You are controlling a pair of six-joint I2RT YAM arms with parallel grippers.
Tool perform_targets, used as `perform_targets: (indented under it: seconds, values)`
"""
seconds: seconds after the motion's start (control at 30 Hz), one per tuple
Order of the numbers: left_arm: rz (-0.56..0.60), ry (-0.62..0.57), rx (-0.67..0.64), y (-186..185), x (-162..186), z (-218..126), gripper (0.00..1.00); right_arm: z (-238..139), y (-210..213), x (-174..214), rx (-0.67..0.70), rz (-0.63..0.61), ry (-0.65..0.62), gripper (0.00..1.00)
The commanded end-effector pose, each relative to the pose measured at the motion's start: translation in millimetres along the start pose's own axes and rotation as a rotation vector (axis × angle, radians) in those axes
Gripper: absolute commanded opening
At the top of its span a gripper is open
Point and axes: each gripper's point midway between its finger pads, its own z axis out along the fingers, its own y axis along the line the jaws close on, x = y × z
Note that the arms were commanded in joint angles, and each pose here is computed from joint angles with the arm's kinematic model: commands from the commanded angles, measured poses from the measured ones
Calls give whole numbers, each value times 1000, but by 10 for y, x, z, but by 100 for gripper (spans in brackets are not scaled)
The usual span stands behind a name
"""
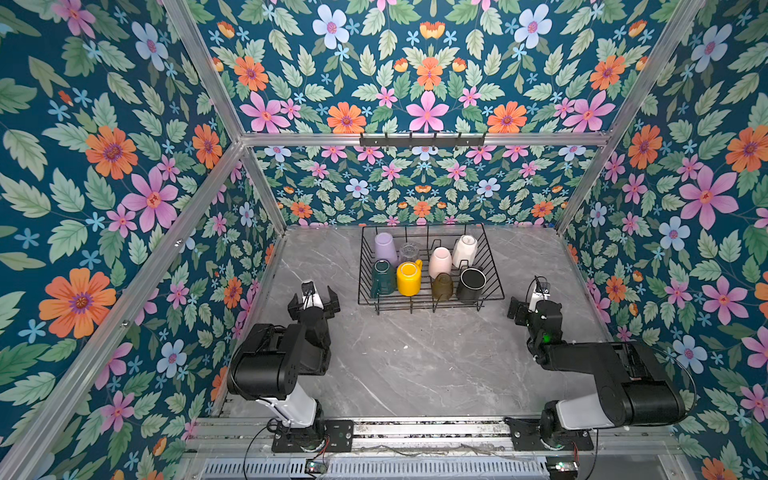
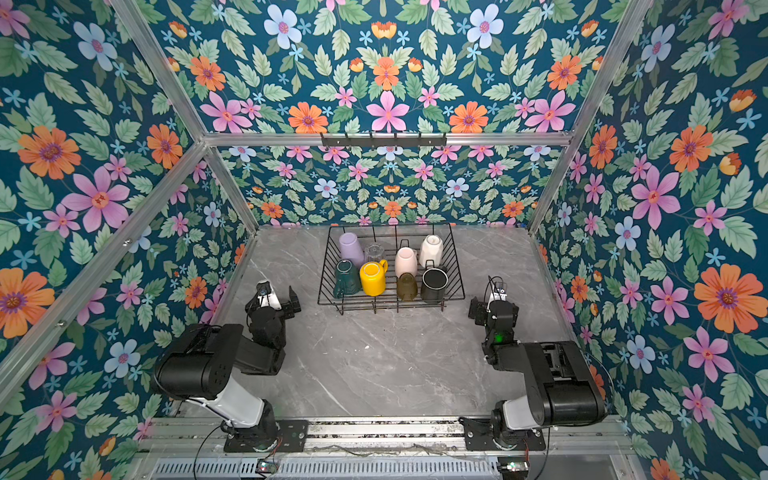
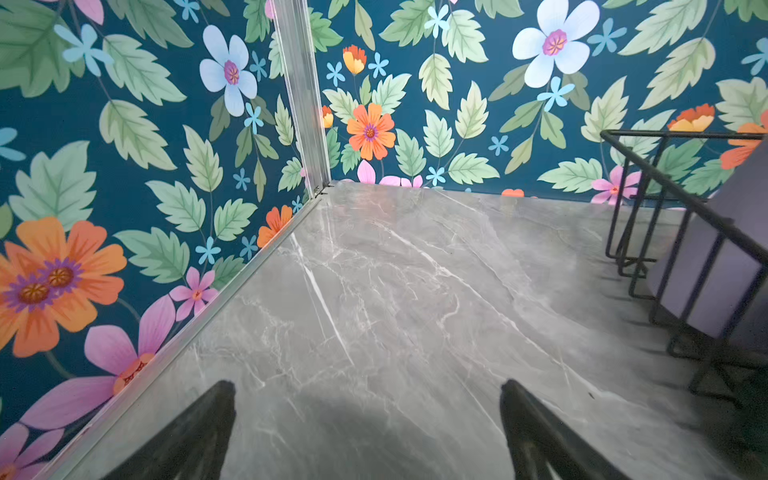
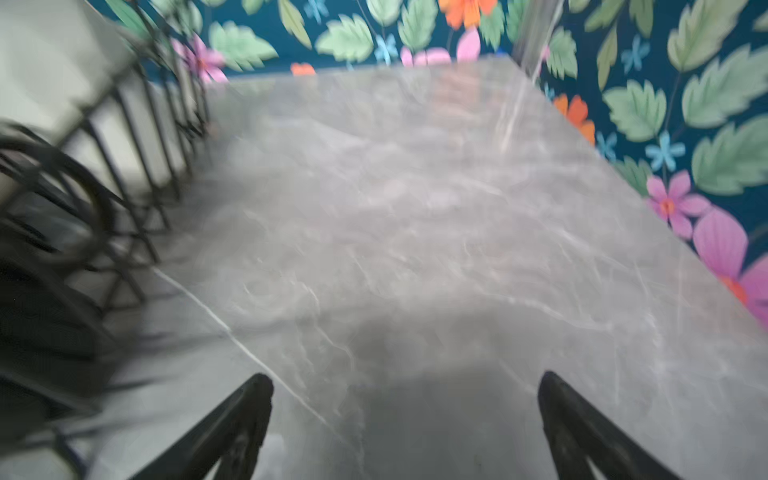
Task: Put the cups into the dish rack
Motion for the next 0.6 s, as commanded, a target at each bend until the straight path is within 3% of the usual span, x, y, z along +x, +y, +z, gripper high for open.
perform_targets:
  seconds: [0.0,0.57]
  values:
    - [-8,3,16,-21,2,31,100,-5,29,-184,-13,1,-64,99]
    - [-16,14,49,-33,12,51,100,2,28,-180,-12,1,-62,99]
